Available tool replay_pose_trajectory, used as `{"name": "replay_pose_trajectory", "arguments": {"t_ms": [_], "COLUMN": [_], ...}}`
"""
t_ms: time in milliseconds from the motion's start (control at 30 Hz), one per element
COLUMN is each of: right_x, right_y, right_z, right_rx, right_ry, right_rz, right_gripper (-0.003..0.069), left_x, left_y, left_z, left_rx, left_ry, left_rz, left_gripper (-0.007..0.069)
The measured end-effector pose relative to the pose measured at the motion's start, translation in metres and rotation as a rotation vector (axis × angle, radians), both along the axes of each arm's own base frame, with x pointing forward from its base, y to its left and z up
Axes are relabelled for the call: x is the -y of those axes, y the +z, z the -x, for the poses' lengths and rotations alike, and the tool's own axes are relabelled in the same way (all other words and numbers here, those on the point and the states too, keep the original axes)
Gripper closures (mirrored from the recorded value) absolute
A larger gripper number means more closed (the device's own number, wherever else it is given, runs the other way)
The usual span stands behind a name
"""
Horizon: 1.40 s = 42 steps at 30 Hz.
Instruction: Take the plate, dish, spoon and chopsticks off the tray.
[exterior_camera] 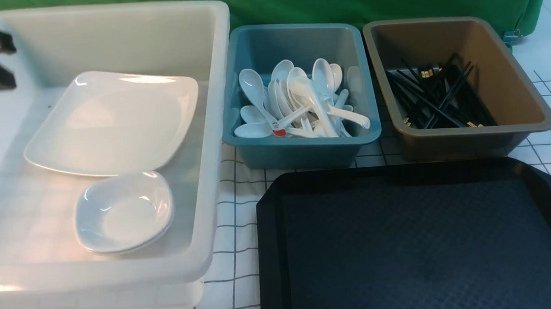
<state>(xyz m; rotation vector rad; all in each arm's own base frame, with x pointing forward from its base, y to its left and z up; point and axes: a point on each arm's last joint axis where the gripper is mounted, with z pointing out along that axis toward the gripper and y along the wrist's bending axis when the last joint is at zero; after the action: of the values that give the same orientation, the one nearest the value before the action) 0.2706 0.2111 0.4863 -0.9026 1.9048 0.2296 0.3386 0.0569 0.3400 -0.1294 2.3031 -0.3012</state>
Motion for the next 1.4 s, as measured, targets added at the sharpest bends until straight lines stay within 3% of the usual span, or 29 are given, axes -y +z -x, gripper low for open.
{"name": "replay_pose_trajectory", "arguments": {"t_ms": [233,433,667,733,767,800,933,1133,1400], "right_x": [0.080,0.142,0.186,0.201,0.201,0.208,0.214,0.218,0.218], "right_y": [0.060,0.070,0.016,-0.024,-0.023,-0.053,-0.098,-0.126,-0.127], "right_z": [0.056,0.126,0.193,0.219,0.219,0.232,0.249,0.263,0.264], "right_rx": [0.194,0.291,0.407,0.431,0.438,0.460,0.515,0.574,0.582], "right_ry": [-0.292,-0.370,-0.307,-0.273,-0.269,-0.234,-0.165,-0.101,-0.092], "right_rz": [0.005,-0.115,-0.331,-0.454,-0.459,-0.528,-0.622,-0.731,-0.749], "right_gripper": [0.0640,0.0640,0.0640,0.0640,0.0640,0.0640,0.0640,0.0624,0.0582], "left_x": [0.095,0.137,0.125,0.116,0.115,0.110,0.103,0.099,0.098], "left_y": [0.061,0.063,0.025,0.001,0.003,-0.015,-0.042,-0.057,-0.056], "left_z": [0.066,0.150,0.212,0.231,0.233,0.243,0.254,0.255,0.254], "left_rx": [0.211,0.339,0.426,0.463,0.476,0.497,0.531,0.565,0.586], "left_ry": [-0.371,-0.546,-0.532,-0.479,-0.474,-0.437,-0.377,-0.319,-0.305], "left_rz": [-0.113,-0.115,-0.095,-0.075,-0.072,-0.050,-0.006,0.023,0.014], "left_gripper": [0.0632,0.0634,0.0635,0.0635,0.0635,0.0635,0.0629,0.0628,0.0627]}}
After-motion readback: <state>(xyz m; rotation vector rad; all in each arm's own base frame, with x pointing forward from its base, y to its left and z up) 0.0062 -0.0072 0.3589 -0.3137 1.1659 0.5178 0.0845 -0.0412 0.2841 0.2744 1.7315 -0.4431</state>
